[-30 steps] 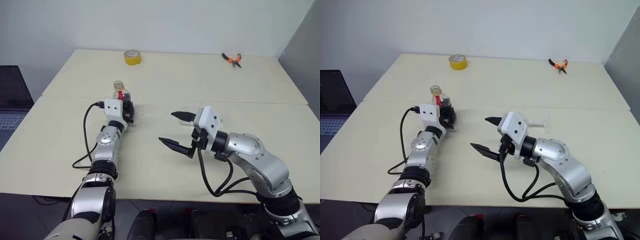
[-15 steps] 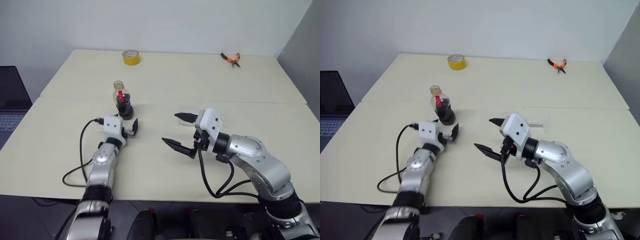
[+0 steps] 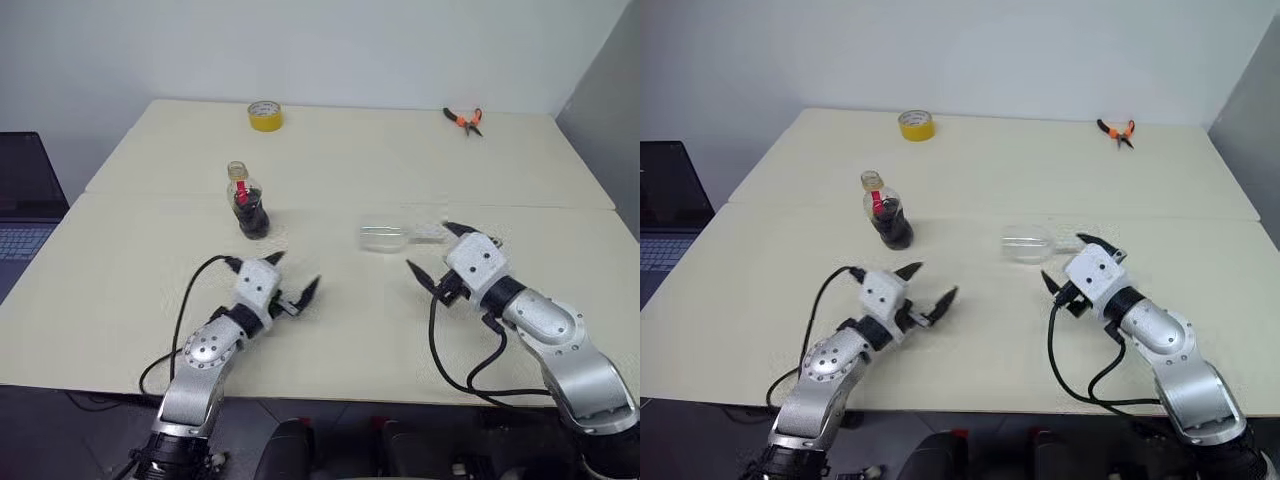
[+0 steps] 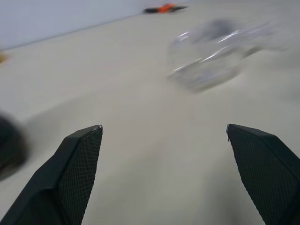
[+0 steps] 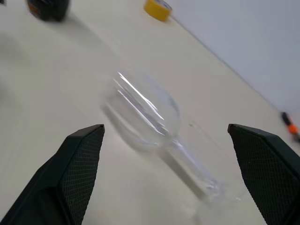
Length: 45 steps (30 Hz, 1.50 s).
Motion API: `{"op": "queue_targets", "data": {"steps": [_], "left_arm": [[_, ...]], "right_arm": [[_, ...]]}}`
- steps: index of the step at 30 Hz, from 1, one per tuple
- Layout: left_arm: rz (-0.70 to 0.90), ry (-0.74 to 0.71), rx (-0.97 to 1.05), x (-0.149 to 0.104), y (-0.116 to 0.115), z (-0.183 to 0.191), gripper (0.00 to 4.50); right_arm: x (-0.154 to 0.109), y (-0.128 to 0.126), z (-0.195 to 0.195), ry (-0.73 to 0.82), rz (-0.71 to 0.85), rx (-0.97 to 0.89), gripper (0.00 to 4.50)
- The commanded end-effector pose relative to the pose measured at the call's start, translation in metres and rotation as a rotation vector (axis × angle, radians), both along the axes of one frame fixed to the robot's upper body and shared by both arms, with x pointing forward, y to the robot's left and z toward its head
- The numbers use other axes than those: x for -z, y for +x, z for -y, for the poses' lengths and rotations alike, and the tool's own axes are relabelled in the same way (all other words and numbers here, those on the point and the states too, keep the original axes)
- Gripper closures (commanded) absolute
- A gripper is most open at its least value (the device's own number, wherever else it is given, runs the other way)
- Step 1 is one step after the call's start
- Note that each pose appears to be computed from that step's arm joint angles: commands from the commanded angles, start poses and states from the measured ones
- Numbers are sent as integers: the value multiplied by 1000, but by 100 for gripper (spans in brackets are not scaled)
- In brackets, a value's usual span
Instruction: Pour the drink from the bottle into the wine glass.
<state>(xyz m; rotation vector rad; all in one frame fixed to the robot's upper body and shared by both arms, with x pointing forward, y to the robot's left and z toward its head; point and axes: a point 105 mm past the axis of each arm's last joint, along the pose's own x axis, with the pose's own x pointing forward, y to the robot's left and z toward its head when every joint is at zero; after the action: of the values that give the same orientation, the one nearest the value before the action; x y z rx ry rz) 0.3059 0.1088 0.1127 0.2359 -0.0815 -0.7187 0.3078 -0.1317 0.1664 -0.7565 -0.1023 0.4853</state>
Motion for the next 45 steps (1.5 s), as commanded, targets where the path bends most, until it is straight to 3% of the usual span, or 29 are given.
{"op": "queue_targets", "data": {"steps": [1,11,18,30,33,39,43,45], "left_arm": [[-5,-24,123,-22,-1,7,2],[40,103,335,-45,4,7,2],[80,114,302,-50,15,3,2],[78,90,316,-45,15,12,2],[81,85,317,-46,16,14,0],[90,79,311,-49,17,16,0],[79,62,289,-49,17,12,0],[75,54,272,-48,17,8,0]], "right_arm": [[-2,10,-3,-187,104,14,0],[24,39,5,-462,144,104,0],[30,57,10,-583,219,173,0],[49,89,-5,-618,257,214,0],[52,99,-4,-609,244,239,82],[49,105,2,-581,238,282,303],[24,97,13,-531,294,322,434],[12,93,14,-508,319,328,435]]}}
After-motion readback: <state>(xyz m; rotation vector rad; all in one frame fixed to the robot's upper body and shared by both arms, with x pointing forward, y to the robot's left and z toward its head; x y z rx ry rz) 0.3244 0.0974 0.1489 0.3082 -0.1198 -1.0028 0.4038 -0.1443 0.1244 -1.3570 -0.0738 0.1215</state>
